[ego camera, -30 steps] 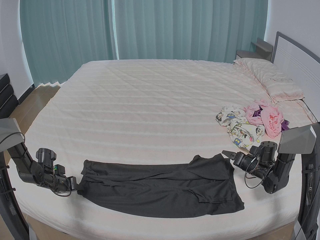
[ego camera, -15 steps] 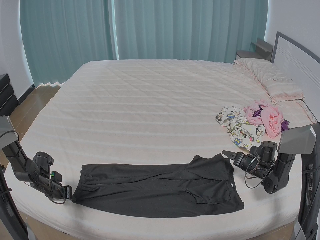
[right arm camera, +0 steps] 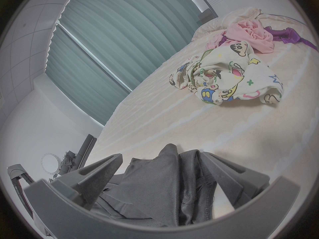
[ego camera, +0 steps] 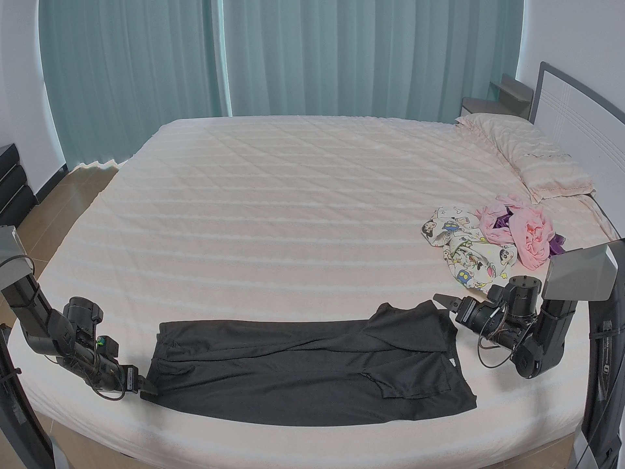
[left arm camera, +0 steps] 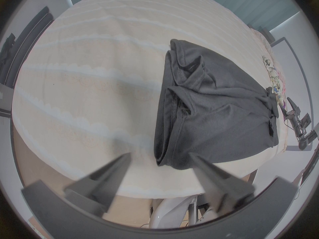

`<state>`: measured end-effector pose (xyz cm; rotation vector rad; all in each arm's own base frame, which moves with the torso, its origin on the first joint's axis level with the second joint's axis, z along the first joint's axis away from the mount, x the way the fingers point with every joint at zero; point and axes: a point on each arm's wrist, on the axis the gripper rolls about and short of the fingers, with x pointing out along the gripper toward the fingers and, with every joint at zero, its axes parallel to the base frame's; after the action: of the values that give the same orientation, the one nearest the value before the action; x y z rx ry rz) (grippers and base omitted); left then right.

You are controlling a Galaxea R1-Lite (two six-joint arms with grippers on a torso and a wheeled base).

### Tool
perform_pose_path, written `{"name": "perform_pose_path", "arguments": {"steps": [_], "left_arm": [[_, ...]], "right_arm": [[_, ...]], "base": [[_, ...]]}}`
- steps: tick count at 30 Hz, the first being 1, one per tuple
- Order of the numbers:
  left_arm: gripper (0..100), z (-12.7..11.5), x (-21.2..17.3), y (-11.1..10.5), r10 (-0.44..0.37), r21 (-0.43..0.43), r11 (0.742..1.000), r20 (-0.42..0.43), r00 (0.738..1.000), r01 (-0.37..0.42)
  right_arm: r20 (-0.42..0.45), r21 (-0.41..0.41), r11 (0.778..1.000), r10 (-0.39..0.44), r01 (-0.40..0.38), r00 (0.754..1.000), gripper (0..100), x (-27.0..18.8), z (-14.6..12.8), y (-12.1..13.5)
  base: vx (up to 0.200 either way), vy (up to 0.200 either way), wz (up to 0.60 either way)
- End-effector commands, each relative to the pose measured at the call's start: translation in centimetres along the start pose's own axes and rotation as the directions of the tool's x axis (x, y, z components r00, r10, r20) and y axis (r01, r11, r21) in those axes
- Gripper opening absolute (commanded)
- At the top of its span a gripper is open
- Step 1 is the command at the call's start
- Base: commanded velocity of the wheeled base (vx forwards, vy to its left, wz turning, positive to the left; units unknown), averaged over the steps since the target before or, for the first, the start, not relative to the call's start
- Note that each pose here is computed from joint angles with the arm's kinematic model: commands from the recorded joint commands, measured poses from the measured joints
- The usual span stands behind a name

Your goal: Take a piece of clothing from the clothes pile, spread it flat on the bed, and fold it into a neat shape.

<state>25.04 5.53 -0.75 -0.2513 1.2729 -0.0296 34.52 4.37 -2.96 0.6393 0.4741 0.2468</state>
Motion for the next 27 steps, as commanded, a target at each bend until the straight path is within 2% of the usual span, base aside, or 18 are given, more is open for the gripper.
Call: {"name": "perform_pose_path", "arguments": {"steps": [1, 4, 6, 10, 15, 18, 23, 27], "left_arm": [[100, 0.7, -0.4, 0.2, -0.004, -0.01, 1.0, 0.039, 0.999, 0.005], [100, 2.1, -1.9, 0.2, -0.055, -0.06, 0.996, 0.128, 0.99, 0.063], [100, 4.3, -3.3, -0.3, -0.129, -0.168, 0.971, 0.222, 0.966, 0.168], [100, 7.3, -2.9, -1.5, -0.166, -0.248, 0.94, 0.275, 0.947, 0.237], [100, 9.2, -0.7, -2.0, -0.182, -0.267, 0.93, 0.266, 0.947, 0.253], [100, 10.4, 1.1, -3.0, -0.192, -0.282, 0.922, 0.268, 0.944, 0.267], [100, 10.4, 4.4, -4.2, -0.108, -0.258, 0.947, 0.307, 0.945, 0.192], [100, 10.2, 5.3, -4.3, -0.096, -0.247, 0.951, 0.336, 0.937, 0.186]], "right_arm": [[-0.004, -0.001, 1.0, 0.002, -0.002, 1.0, 100, 0.0, -0.1, 0.1], [-0.008, -0.004, 1.0, 0.009, -0.009, 1.0, 100, 0.1, -0.3, 0.3], [-0.011, -0.004, 1.0, 0.009, -0.009, 1.0, 100, 0.1, -0.3, 0.3], [-0.012, -0.004, 1.0, 0.008, -0.008, 1.0, 100, 0.1, -0.4, 0.3], [-0.012, -0.004, 1.0, 0.008, -0.008, 1.0, 100, 0.1, -0.4, 0.3], [-0.013, -0.003, 1.0, 0.008, -0.008, 1.0, 100, 0.1, -0.4, 0.3], [-0.01, -0.004, 1.0, 0.008, -0.008, 1.0, 100, 0.1, -0.3, 0.3], [-0.011, -0.003, 1.0, 0.007, -0.007, 1.0, 100, 0.1, -0.4, 0.3]], "base": [[0.0, 0.0, 0.0], [0.0, 0.0, 0.0], [0.0, 0.0, 0.0], [0.0, 0.0, 0.0], [0.0, 0.0, 0.0], [0.0, 0.0, 0.0], [0.0, 0.0, 0.0], [0.0, 0.0, 0.0]]}}
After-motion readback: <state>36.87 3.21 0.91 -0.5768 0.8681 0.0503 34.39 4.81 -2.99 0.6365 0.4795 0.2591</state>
